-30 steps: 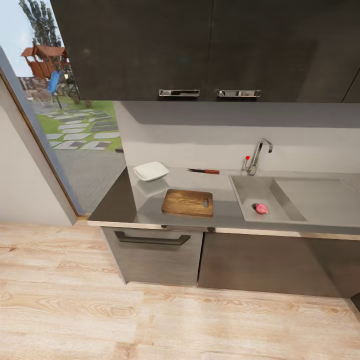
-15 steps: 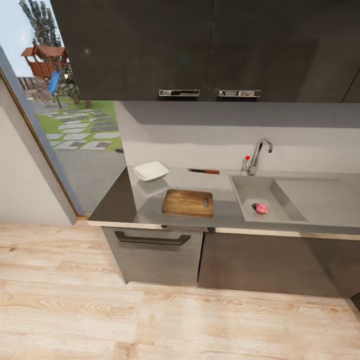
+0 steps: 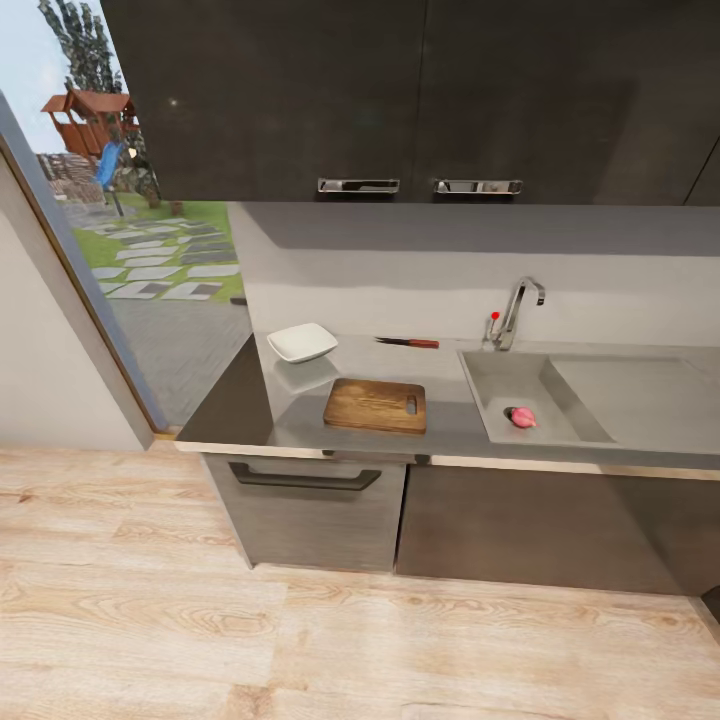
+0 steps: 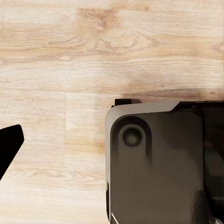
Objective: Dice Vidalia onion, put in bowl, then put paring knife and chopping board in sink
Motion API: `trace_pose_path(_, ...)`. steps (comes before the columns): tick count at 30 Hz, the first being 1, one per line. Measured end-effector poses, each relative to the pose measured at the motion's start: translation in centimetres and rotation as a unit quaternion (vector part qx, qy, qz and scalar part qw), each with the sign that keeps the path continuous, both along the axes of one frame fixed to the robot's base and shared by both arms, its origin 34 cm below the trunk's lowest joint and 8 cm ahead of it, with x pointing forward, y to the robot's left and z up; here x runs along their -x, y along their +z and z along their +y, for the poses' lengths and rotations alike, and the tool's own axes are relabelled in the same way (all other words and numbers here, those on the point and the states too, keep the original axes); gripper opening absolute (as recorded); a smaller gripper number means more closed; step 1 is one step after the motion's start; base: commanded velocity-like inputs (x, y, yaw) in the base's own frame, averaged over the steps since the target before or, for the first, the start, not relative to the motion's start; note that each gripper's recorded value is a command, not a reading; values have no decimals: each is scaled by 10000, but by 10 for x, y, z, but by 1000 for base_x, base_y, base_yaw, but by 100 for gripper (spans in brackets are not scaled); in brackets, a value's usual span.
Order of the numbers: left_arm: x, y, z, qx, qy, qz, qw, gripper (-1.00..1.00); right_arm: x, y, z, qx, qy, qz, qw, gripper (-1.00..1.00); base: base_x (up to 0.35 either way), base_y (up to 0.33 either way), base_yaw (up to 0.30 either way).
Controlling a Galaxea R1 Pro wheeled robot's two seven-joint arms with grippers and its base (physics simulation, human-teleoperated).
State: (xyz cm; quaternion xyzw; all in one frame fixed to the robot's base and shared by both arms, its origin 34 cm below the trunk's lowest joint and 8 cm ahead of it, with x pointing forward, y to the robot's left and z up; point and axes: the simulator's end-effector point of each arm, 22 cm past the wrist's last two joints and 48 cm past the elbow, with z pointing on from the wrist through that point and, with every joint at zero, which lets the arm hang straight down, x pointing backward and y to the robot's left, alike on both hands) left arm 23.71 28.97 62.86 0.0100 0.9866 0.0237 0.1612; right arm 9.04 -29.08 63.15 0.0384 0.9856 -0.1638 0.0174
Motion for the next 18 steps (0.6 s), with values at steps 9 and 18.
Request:
trace_pose_path(9,0,0,0,1,6,3,10000,100,-35,-1,4,-20,-3,-464,9989,100,0,0,0)
trace_pose_path(18,0,0,0,-1,12,2,10000,100,-128,15,-10,50,11,-1953,9807,100,0,0,0)
